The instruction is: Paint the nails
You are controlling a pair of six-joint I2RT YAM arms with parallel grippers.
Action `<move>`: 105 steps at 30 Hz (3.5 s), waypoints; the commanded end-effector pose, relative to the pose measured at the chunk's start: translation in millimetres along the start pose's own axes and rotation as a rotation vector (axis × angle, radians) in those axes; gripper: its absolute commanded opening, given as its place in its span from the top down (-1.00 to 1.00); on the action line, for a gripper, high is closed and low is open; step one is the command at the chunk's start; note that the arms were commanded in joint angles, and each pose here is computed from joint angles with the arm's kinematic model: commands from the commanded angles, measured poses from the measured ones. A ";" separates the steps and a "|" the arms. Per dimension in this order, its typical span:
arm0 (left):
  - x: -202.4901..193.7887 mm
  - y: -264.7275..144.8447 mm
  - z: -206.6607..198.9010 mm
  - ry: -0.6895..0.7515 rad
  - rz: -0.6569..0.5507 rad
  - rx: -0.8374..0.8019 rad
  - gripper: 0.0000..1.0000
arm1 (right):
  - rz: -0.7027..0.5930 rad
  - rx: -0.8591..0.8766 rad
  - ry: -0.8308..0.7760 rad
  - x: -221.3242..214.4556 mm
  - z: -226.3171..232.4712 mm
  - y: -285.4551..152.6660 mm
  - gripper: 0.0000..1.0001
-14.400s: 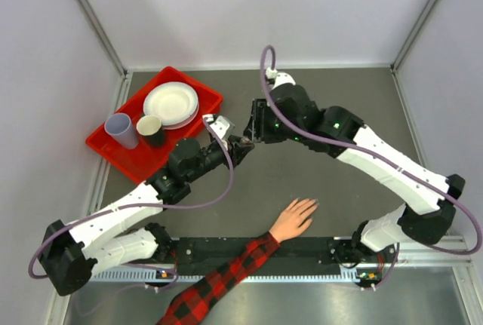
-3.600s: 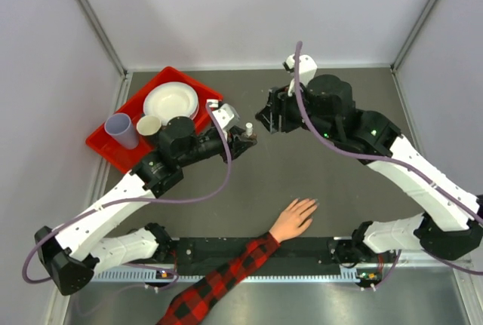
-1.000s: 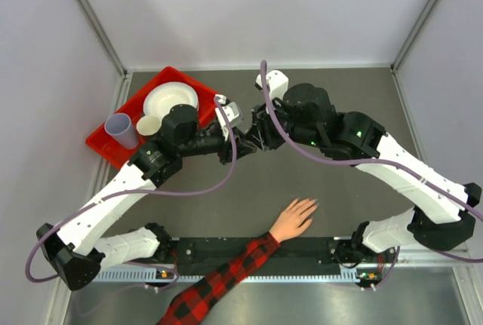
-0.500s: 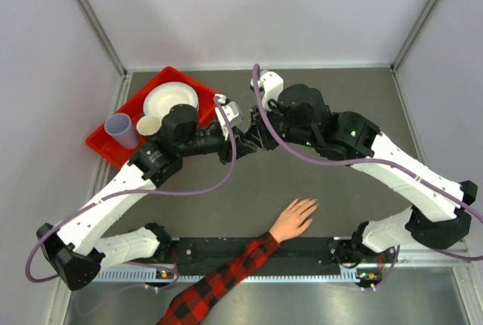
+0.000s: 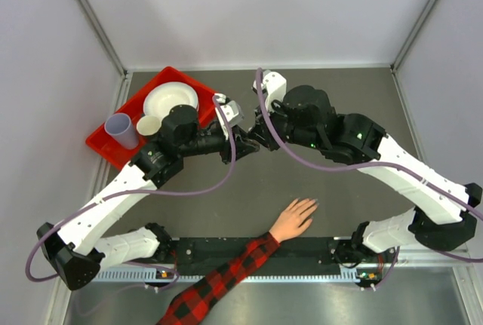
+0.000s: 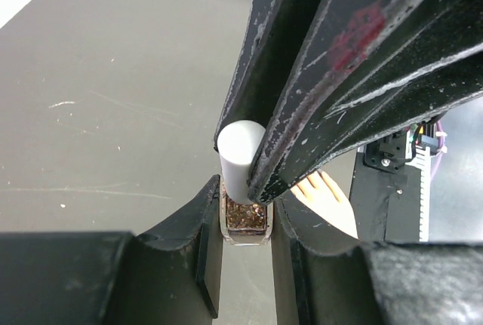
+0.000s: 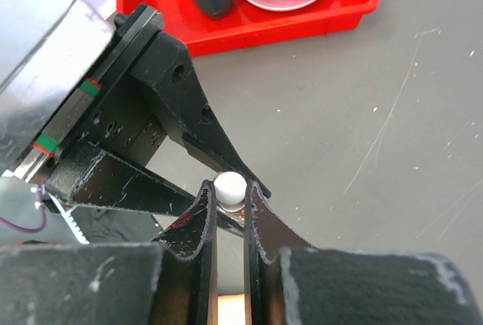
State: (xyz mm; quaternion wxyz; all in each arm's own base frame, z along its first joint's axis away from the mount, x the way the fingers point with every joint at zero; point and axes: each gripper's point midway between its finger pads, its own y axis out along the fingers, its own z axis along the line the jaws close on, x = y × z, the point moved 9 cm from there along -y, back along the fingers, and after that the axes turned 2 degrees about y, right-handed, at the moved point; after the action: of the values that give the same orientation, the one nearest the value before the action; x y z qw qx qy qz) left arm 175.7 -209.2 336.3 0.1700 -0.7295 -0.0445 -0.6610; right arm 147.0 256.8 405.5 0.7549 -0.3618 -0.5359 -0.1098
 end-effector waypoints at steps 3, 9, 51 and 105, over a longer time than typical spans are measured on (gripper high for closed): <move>1.6 4.1 -1.2 0.008 -0.018 -0.051 1.00 | -0.135 0.090 -0.103 17.4 8.6 -22.9 1.00; -1.9 3.1 -11.1 0.029 -0.015 -0.179 1.00 | -0.139 0.248 -0.242 13.6 15.8 -28.4 1.00; 0.7 -13.8 -28.9 0.154 -0.033 -0.345 1.00 | -0.202 0.319 -0.310 2.0 12.7 -47.3 1.00; -1.2 62.5 56.5 0.113 -0.172 0.196 1.00 | 0.032 -0.712 0.540 -259.7 -112.1 -30.8 1.00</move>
State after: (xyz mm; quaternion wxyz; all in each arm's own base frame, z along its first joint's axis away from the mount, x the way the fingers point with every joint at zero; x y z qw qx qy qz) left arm 235.5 -243.6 290.1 0.2017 -0.7009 -0.1382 -0.6700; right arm 96.5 101.1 164.2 0.7083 -0.5889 -0.2487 -0.2995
